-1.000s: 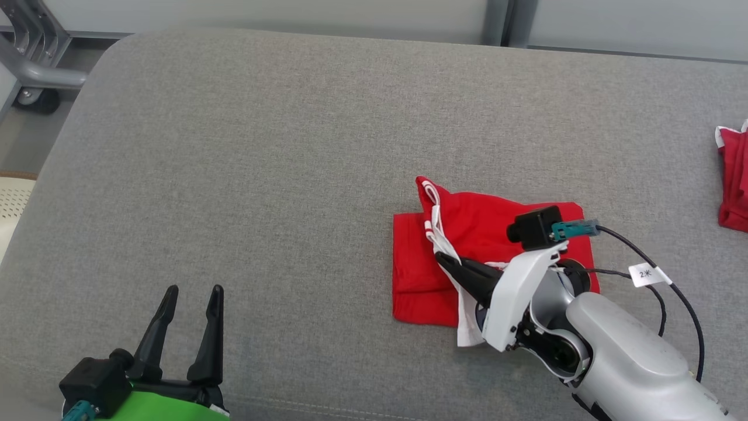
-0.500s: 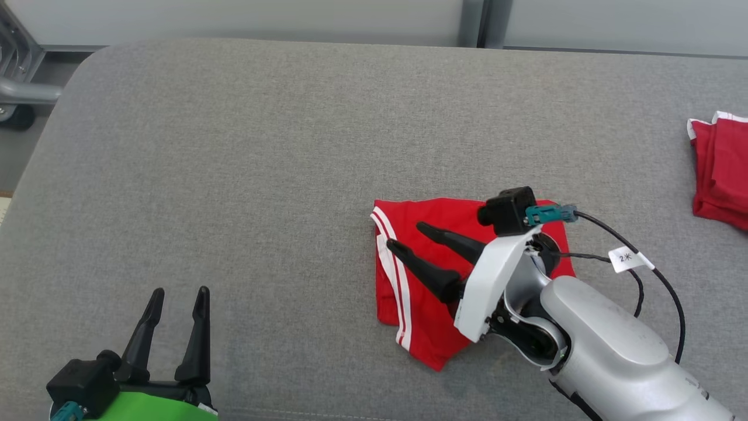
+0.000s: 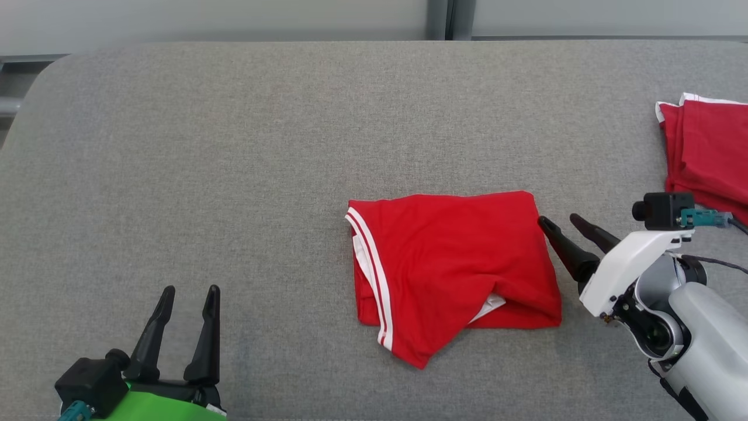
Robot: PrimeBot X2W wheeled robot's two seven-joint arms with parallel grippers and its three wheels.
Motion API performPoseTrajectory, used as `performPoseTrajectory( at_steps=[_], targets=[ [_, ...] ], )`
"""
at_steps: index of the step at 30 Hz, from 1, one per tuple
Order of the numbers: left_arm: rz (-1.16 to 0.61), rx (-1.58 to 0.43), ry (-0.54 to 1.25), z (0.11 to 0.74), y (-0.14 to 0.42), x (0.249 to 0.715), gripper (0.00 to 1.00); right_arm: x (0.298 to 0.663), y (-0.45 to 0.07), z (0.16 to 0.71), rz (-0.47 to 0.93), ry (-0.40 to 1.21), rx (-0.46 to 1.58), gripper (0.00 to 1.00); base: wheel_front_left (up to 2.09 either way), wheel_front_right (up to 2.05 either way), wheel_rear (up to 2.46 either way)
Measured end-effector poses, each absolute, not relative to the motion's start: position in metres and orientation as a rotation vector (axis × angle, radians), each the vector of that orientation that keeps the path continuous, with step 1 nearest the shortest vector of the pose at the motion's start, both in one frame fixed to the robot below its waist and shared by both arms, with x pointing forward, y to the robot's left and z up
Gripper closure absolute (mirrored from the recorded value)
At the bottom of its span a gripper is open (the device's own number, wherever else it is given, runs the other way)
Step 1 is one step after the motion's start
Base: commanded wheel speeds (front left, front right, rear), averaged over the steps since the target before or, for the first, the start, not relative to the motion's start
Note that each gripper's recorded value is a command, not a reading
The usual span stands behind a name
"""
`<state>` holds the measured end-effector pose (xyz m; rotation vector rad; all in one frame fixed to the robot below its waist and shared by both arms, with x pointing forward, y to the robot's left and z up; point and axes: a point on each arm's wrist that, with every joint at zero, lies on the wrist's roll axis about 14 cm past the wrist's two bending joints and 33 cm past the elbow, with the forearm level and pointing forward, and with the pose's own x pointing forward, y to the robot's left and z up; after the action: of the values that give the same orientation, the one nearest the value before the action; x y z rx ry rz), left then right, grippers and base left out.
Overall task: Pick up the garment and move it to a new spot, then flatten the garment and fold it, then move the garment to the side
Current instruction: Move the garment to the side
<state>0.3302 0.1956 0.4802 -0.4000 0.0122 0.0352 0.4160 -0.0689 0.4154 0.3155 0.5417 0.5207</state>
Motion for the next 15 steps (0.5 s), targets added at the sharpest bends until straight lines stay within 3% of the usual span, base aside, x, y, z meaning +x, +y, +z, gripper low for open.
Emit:
performPoseTrajectory(
  at_steps=[15],
  targets=[
    [0.056,-0.394,0.036,0.473,0.200,0.335,0.00,0.402,-0.053,0.368,0.487,0.726,0.456,0.00,0.00,0.00,0.00]
  ],
)
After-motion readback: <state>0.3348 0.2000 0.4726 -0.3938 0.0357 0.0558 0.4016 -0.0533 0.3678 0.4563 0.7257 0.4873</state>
